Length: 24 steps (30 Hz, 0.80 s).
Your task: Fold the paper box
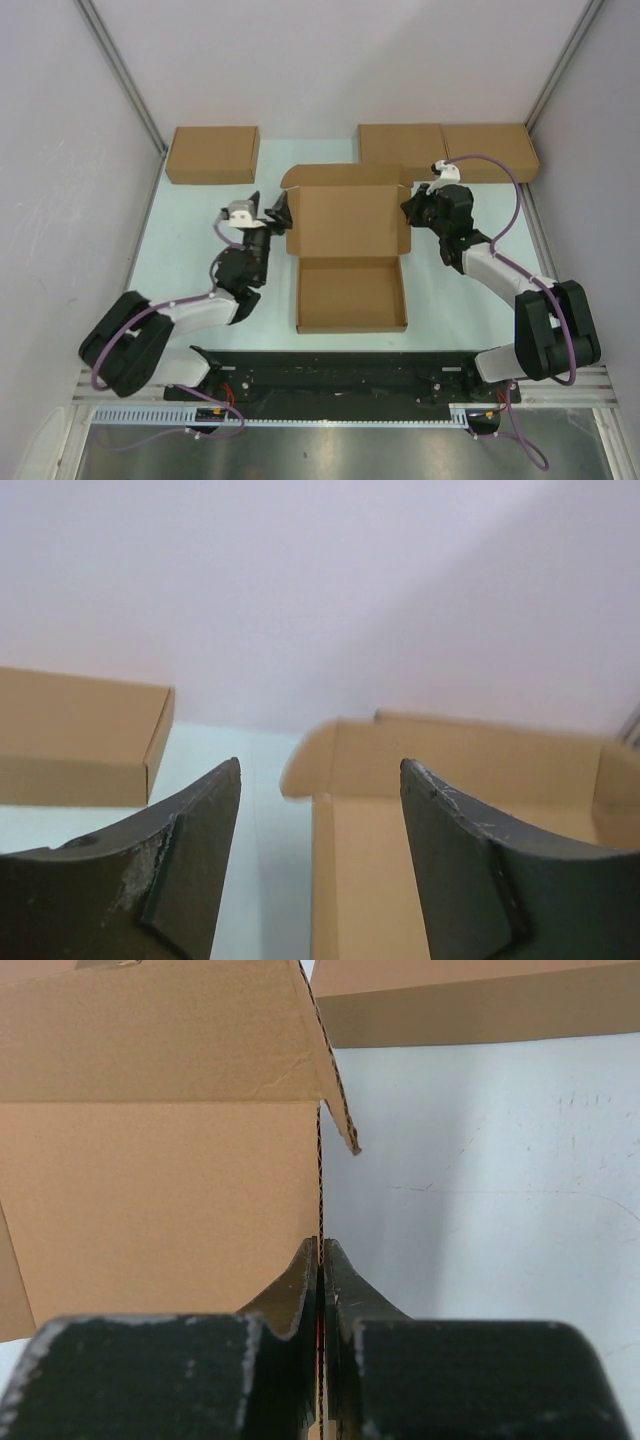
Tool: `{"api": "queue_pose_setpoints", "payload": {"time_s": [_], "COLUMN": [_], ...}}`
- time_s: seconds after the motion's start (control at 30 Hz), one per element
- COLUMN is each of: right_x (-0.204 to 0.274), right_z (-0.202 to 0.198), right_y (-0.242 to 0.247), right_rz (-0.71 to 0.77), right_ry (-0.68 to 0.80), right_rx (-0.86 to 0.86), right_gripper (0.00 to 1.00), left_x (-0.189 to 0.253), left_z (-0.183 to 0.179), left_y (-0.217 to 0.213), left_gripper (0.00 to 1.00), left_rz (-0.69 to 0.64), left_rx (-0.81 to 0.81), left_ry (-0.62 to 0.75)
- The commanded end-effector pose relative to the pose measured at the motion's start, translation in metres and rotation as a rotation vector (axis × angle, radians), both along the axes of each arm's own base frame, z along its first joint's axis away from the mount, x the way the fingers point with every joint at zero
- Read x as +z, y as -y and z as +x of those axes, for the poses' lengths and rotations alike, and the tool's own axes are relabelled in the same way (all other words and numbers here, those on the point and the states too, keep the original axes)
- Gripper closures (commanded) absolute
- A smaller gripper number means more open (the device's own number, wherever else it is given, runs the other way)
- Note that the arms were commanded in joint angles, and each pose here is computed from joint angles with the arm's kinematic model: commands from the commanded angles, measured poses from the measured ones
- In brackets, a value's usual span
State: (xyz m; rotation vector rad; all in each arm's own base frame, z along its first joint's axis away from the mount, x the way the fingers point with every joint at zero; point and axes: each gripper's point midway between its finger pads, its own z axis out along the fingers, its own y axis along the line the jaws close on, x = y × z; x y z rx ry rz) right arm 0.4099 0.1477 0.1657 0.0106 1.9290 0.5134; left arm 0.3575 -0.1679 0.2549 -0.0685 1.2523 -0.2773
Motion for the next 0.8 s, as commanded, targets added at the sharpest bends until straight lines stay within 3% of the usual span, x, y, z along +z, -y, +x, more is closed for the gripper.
{"api": "queue_pose_setpoints", "payload": {"time_s": [0.0,0.2,0.33,0.47,0.77], "right_x": [0.035,0.034,0.033,0.033,0.032], "right_z": [0.008,0.009,0.007,0.007,0.006], "right_y": [-0.004,-0.007,-0.007,-0.007,-0.008], "right_rz": [-0.002,-0.004,-0.005,-0.008,-0.014], "right_ry": [0.091,0.095,0.091,0.091,0.089], "right_rx": [-0.005,0.006,0.006,0.007,0.008], "right_gripper": [1.00,1.00,1.00,1.00,1.00], "left_x": [0.031,0.016,0.008,-0.003,-0.032], "left_z": [0.006,0.033,0.030,0.028,0.031], "left_y": [-0.018,0.005,0.020,0.025,0.030], "left_gripper": [0.31,0.29,0.28,0.27,0.42], "left_rz": [-0.180,-0.198,-0.208,-0.181,-0.156], "left_rx": [-0.093,-0.311,-0.471,-0.523,-0.575], "left_ry": [0.036,-0.107,-0.153,-0.214,-0.361]}}
